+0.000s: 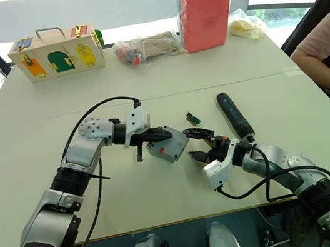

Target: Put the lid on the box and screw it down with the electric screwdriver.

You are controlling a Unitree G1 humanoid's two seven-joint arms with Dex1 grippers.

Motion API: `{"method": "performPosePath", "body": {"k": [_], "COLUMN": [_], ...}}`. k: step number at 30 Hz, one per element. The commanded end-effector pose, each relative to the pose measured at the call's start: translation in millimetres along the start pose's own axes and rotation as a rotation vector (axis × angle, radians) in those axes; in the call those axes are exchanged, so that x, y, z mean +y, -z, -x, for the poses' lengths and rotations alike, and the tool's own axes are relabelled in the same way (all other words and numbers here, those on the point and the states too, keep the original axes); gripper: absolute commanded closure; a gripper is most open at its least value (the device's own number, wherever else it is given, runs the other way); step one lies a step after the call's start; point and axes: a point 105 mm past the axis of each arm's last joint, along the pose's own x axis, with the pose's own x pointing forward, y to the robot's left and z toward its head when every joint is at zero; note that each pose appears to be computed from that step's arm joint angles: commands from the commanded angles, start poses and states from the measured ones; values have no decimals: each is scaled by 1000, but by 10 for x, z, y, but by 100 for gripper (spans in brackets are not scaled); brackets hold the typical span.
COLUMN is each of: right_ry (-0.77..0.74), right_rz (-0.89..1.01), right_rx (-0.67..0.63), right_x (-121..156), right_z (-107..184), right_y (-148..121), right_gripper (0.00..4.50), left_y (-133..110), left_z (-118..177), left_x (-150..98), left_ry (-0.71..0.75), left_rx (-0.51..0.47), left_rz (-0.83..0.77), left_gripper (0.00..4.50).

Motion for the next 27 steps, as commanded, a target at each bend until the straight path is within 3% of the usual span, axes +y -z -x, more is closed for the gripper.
{"method": "performPosePath", "body": {"k": [1, 3, 6, 9, 12, 13, 17, 27], "right_ry": [61, 71, 71, 56, 52, 50, 37, -3], "right_rz": [-85, -89, -78, -69, -68, -65, -62, -40], "right_rx": [-39, -53, -65, -75, -81, -82, -82, -45], "right_x": [-210, -287, -331, -331, -333, -329, -297, -205], "right_z": [17, 37, 42, 32, -4, -24, -75, -61], "right_y": [-55, -87, -135, -188, -229, -239, -250, -197], "right_gripper": [1, 1, 59, 147, 272, 291, 439, 439], "left_y": [280, 277, 274, 265, 249, 244, 232, 208], "left_z": [18, 31, 43, 54, 58, 59, 58, 59], "left_x": [-108, -104, -98, -88, -81, -79, -77, -97], "left_ry": [23, 17, 10, 3, 0, -1, -2, -3], "left_rx": [104, 104, 103, 100, 95, 93, 90, 82], "left_rz": [66, 67, 69, 71, 72, 72, 73, 76], "left_gripper": [450, 450, 450, 450, 450, 450, 450, 450]}}
